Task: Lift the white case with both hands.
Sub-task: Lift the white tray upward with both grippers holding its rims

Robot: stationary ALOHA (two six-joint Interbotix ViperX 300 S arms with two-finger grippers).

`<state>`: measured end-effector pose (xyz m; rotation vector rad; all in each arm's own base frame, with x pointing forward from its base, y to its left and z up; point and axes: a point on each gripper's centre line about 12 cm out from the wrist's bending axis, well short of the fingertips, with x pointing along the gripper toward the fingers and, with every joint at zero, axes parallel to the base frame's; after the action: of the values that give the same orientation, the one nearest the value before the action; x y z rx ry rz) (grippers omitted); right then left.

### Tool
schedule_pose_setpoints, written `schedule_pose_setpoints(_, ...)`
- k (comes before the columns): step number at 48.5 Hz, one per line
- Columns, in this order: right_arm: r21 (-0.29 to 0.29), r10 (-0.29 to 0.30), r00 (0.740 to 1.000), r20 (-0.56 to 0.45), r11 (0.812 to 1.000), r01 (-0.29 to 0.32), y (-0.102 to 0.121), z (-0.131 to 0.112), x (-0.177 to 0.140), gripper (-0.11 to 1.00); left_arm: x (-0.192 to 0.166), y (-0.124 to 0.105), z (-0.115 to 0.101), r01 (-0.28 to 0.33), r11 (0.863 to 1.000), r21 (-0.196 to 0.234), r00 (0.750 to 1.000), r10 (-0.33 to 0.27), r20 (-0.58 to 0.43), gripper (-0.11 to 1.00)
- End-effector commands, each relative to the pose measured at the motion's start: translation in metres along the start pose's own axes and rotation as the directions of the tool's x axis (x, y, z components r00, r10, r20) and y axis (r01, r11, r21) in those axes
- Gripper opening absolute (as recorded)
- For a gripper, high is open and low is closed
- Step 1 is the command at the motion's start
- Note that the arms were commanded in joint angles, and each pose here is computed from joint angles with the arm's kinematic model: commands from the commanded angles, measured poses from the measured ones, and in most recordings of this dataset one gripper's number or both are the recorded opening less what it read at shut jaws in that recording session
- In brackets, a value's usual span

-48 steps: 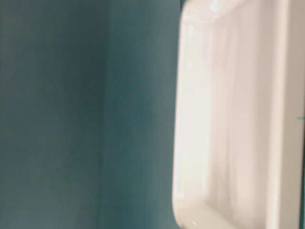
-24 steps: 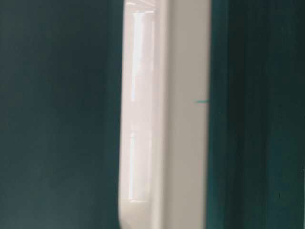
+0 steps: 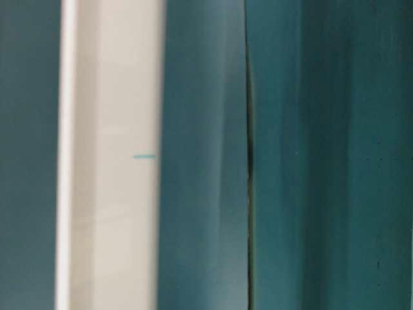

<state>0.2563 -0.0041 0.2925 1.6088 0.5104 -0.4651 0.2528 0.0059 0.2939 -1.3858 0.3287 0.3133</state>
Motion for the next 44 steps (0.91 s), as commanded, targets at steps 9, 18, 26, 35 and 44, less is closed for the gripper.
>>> schedule_pose_setpoints(9, -0.030, 0.075, 0.997, -0.001, 0.997, -0.075, 0.044, -0.003, -0.019, 0.11, -0.009, -0.043, 0.007, 0.085, 0.996, -0.013, 0.996, -0.085, 0.013, 0.07)
schedule_pose_setpoints(18, -0.034, 0.086, 0.996, -0.006, 0.996, -0.086, 0.053, -0.005, -0.029, 0.11, -0.021, -0.063, 0.010, 0.100, 0.994, -0.031, 0.995, -0.100, 0.015, 0.07)
schedule_pose_setpoints(26, -0.019, 0.100, 0.995, -0.007, 0.995, -0.100, 0.055, -0.006, -0.034, 0.11, -0.032, -0.073, 0.011, 0.105, 0.993, -0.049, 0.994, -0.105, 0.015, 0.07)
schedule_pose_setpoints(35, -0.013, 0.156, 0.988, 0.006, 0.988, -0.156, 0.070, -0.005, -0.053, 0.11, -0.044, -0.081, 0.014, 0.131, 0.987, -0.089, 0.991, -0.129, 0.024, 0.07)
schedule_pose_setpoints(44, -0.015, 0.179, 0.984, 0.004, 0.984, -0.179, 0.084, -0.006, -0.065, 0.11, -0.051, -0.097, 0.017, 0.164, 0.982, -0.098, 0.986, -0.162, 0.032, 0.07)
